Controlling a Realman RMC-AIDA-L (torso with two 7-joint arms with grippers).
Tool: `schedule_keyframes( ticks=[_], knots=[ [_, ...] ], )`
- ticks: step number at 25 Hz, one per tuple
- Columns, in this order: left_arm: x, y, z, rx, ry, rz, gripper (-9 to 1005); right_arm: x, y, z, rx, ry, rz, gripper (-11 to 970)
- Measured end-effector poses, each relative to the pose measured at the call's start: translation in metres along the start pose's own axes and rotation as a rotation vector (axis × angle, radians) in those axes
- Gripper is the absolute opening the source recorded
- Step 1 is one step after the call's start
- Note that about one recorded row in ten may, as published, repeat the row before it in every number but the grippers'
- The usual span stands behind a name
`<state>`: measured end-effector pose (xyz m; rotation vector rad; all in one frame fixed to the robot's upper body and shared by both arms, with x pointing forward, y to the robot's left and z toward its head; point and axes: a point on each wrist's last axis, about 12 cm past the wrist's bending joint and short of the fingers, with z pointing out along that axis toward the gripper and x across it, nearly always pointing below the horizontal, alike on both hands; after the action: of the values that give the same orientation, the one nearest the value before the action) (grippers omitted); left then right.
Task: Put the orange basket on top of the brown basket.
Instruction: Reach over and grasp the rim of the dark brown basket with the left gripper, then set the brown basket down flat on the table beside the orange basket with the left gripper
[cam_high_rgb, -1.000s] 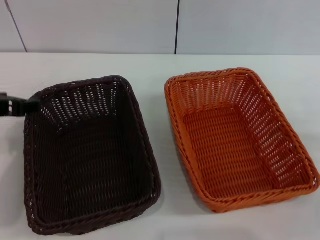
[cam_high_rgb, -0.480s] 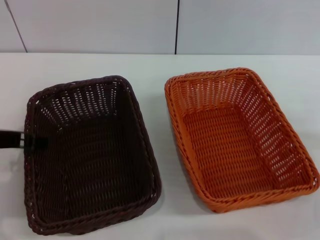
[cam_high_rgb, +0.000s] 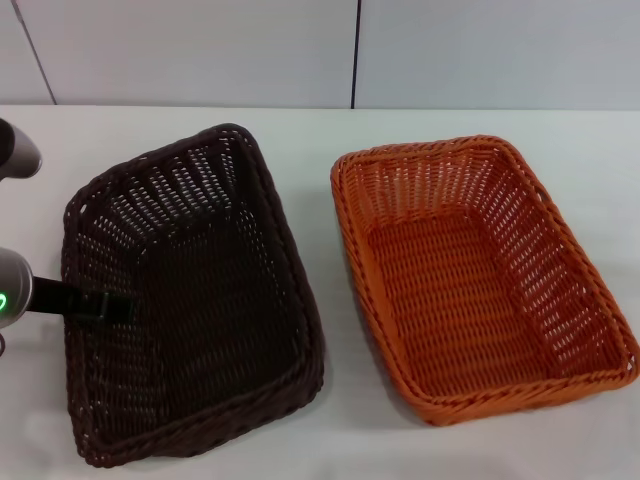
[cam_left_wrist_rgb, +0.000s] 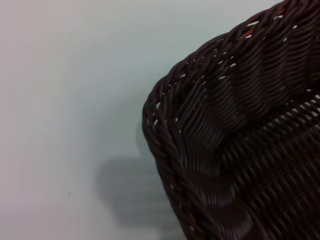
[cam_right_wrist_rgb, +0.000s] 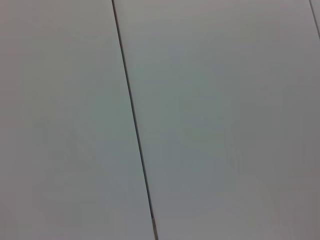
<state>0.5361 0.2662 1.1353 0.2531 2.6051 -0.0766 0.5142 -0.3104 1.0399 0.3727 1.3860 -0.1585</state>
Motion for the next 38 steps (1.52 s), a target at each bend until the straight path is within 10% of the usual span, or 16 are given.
schedule_keyframes(
  ticks=[16,32,38],
  knots=[
    [-0.011,-0.009,-0.009,0.009,-0.044,0.164,431,-0.001,0.0,0.002,0.003,-0.004,-0.001,810],
    [-0.043,0.038,-0.042,0.132,-0.139,0.702,327,-0.001,-0.003,-0.006,0.026,-0.007,0.019,810],
    [-0.07,0.017,-0.04,0.262,-0.143,0.97,296,-0.003,-0.002,-0.01,0.027,-0.019,0.032,810]
  ],
)
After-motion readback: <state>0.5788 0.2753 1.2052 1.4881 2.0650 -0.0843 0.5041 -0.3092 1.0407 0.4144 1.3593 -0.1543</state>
